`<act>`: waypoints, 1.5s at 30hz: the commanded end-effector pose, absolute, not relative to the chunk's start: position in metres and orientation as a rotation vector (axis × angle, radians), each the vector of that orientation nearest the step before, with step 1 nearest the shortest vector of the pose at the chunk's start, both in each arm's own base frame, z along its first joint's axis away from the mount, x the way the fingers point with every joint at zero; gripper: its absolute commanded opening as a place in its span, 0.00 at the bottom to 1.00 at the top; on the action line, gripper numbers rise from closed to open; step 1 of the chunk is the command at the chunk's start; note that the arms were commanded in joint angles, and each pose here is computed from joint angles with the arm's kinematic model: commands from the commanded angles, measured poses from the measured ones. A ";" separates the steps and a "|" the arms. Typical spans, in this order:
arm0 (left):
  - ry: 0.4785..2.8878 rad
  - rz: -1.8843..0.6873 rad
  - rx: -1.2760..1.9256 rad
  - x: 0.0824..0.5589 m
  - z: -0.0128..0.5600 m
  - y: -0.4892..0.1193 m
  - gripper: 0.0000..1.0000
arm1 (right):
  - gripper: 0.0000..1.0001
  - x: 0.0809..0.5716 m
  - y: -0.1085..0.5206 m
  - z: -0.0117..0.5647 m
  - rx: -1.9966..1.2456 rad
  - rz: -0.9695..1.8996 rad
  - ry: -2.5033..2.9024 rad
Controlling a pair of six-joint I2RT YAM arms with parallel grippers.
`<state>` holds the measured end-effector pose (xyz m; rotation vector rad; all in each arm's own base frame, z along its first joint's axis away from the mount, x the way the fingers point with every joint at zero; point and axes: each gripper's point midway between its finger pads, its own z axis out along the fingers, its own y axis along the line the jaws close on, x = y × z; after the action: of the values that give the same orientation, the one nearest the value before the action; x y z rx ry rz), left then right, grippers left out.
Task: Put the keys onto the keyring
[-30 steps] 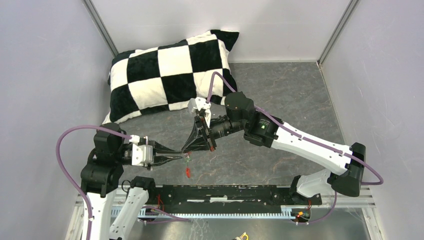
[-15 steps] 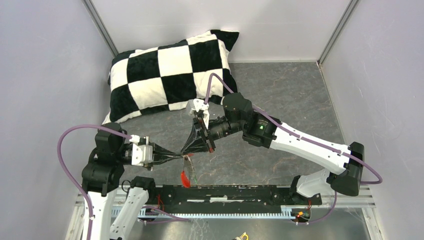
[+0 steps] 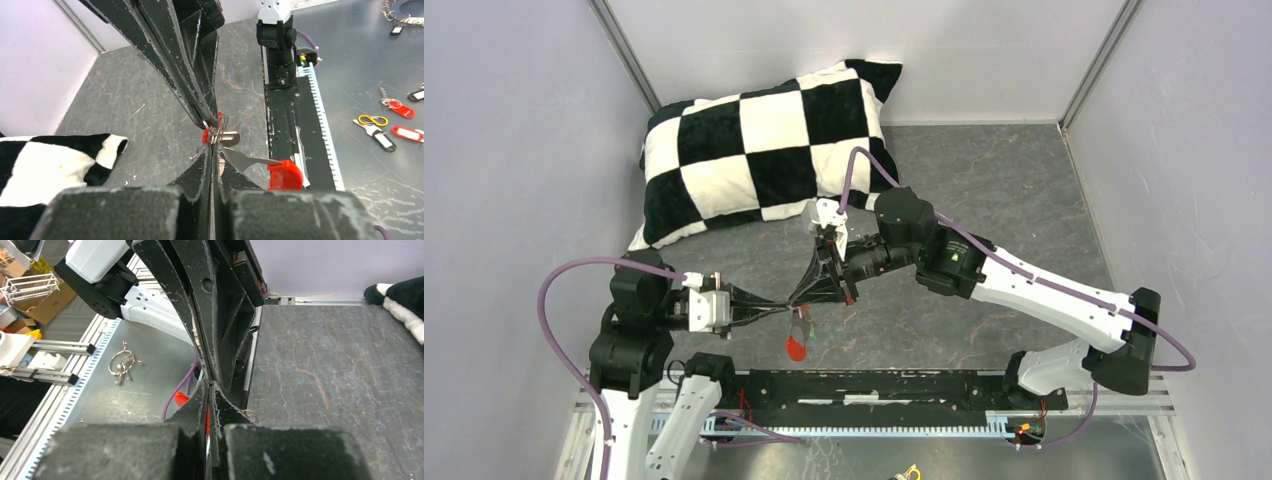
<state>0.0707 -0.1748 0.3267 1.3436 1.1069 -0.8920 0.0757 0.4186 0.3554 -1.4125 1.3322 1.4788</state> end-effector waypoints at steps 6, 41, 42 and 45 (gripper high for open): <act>1.100 -0.824 1.233 0.083 0.348 -0.174 0.02 | 0.00 0.078 0.394 0.379 -1.367 1.364 1.234; 1.251 -1.035 1.265 0.071 0.322 -0.176 0.62 | 0.00 0.076 0.397 0.372 -1.359 1.384 1.231; 1.256 -1.027 1.265 0.073 0.320 -0.176 0.65 | 0.00 0.075 0.397 0.373 -1.362 1.391 1.227; 1.251 -1.030 1.275 0.077 0.315 -0.177 0.72 | 0.00 0.071 0.399 0.375 -1.373 1.420 1.214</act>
<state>0.0792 -0.1752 0.3197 1.2246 1.3028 -1.0182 0.0786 0.3927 0.3329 -1.3960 1.3680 1.3562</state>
